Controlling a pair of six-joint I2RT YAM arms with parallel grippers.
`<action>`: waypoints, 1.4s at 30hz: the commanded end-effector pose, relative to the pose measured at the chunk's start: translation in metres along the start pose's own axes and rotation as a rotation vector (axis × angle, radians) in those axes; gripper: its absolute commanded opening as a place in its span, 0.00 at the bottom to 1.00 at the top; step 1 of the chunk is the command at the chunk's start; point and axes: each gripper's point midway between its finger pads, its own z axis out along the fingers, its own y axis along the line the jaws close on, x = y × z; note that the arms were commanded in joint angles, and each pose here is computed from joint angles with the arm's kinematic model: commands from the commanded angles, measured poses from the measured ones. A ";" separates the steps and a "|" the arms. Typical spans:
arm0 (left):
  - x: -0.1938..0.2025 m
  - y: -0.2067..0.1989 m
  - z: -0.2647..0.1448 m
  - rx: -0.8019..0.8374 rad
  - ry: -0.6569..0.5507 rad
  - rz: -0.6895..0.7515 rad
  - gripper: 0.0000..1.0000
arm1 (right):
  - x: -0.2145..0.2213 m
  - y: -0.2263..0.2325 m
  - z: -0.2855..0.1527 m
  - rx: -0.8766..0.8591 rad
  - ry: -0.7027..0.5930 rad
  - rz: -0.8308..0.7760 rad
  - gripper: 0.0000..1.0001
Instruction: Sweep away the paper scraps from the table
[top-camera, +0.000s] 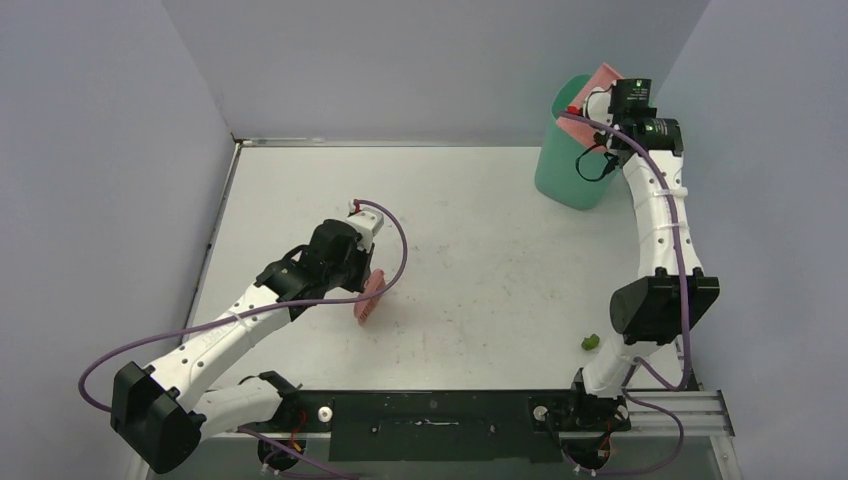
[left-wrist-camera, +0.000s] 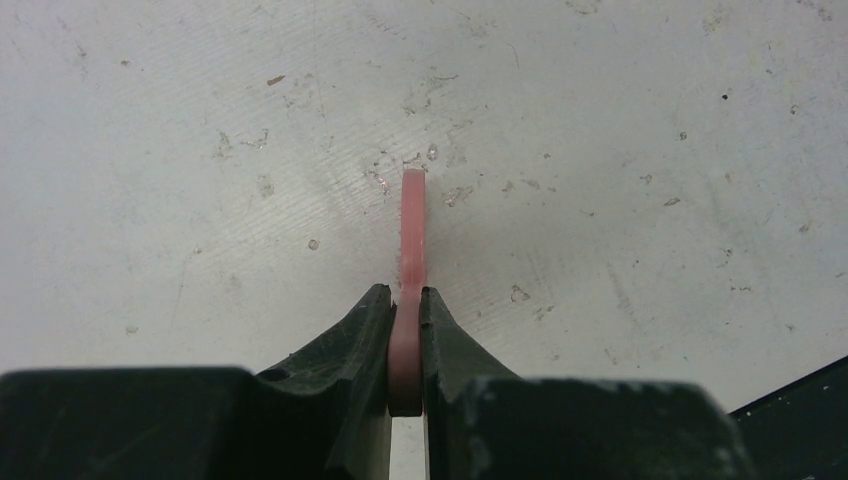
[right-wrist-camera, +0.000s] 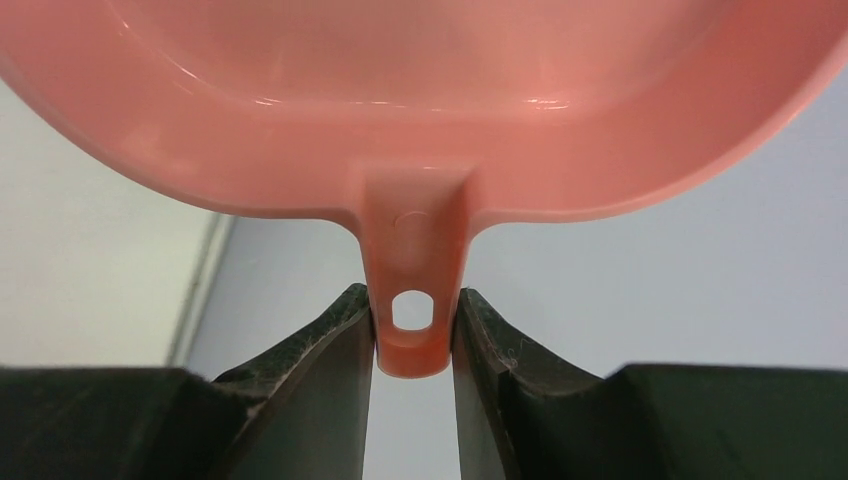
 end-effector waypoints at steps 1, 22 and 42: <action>-0.001 -0.002 0.001 0.012 0.020 0.003 0.00 | -0.012 0.056 -0.040 -0.223 -0.166 0.013 0.05; 0.001 -0.001 0.005 0.013 0.038 -0.007 0.00 | 0.058 0.332 -0.093 -0.906 -0.094 -0.408 0.09; 0.005 0.001 0.011 0.000 0.062 -0.011 0.00 | 0.063 0.397 -0.061 -0.921 0.008 -0.268 0.25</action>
